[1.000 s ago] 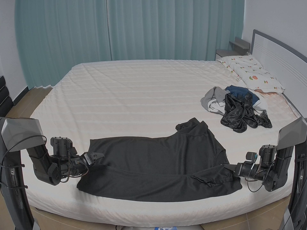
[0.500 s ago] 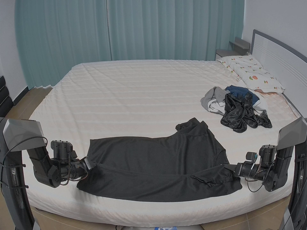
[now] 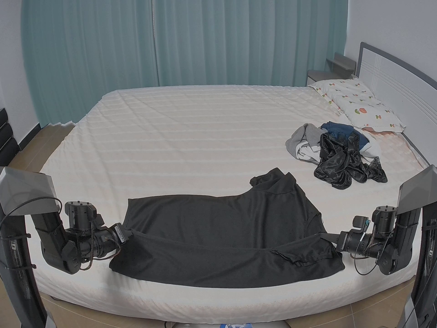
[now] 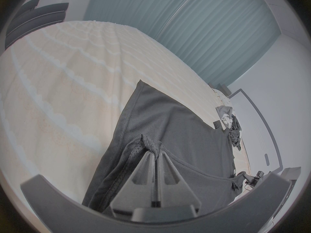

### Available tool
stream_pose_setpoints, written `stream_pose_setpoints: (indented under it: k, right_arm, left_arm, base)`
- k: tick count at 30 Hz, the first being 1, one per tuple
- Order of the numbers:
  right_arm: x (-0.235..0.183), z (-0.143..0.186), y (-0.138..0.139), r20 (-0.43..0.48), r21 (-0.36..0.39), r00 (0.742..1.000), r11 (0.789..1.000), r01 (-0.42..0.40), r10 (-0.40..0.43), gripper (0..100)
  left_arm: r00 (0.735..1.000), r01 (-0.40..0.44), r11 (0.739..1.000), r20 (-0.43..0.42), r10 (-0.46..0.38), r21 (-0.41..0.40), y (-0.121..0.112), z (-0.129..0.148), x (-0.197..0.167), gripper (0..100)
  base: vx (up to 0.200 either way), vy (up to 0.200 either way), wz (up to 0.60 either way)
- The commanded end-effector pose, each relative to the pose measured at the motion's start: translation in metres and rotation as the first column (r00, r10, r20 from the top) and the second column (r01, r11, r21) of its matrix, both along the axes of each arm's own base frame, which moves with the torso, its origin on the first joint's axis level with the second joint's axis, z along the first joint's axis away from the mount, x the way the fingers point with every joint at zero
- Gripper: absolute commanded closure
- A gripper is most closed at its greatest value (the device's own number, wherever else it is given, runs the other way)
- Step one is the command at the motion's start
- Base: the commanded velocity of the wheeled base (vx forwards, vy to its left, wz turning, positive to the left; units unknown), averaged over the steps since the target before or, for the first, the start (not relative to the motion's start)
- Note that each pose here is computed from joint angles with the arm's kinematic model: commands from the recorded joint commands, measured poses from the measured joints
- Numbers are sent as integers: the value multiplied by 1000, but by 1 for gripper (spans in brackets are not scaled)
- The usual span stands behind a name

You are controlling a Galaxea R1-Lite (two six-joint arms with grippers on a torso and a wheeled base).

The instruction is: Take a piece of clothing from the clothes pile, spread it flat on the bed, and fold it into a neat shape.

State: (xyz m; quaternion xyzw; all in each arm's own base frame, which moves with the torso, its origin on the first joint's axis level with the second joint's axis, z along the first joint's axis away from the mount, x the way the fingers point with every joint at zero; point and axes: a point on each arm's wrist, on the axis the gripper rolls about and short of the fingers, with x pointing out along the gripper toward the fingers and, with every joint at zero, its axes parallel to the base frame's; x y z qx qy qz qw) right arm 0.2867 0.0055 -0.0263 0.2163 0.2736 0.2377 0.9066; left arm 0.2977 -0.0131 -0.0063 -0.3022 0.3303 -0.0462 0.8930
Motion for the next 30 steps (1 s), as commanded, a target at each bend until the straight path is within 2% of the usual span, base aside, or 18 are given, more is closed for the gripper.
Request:
stream_pose_setpoints:
  k: [1, 5, 16, 22, 24, 30]
  right_arm:
    - [-6, 14, 0, 33, 1, 999, 1000, -4, 4, 100]
    - [-13, 25, 0, 51, 1, 999, 1000, -2, 2, 100]
    - [-24, 42, -1, 85, 3, 996, 1000, -3, 3, 100]
    - [-36, 53, -1, 101, 26, 993, 998, -57, 54, 100]
    - [-43, 59, -1, 107, 34, 992, 996, -77, 73, 100]
    - [-50, 66, -1, 125, 31, 989, 996, -86, 82, 100]
  left_arm:
    - [1000, -5, 1000, 30, 6, -6, 1, 16, -10, 100]
    - [998, -13, 1000, 66, 13, -9, 3, 35, -25, 100]
    - [996, -28, 1000, 82, 28, 7, 10, 51, -52, 100]
    - [995, 8, 998, 98, -14, 59, 10, 57, -67, 100]
    - [996, 49, 992, 72, -57, 116, 10, 58, -75, 100]
    - [996, 64, 990, 48, -71, 130, 10, 74, -88, 100]
  base:
    - [0, 0, 0]
    - [0, 0, 0]
    - [0, 0, 0]
    - [0, 0, 0]
    - [0, 0, 0]
    - [0, 0, 0]
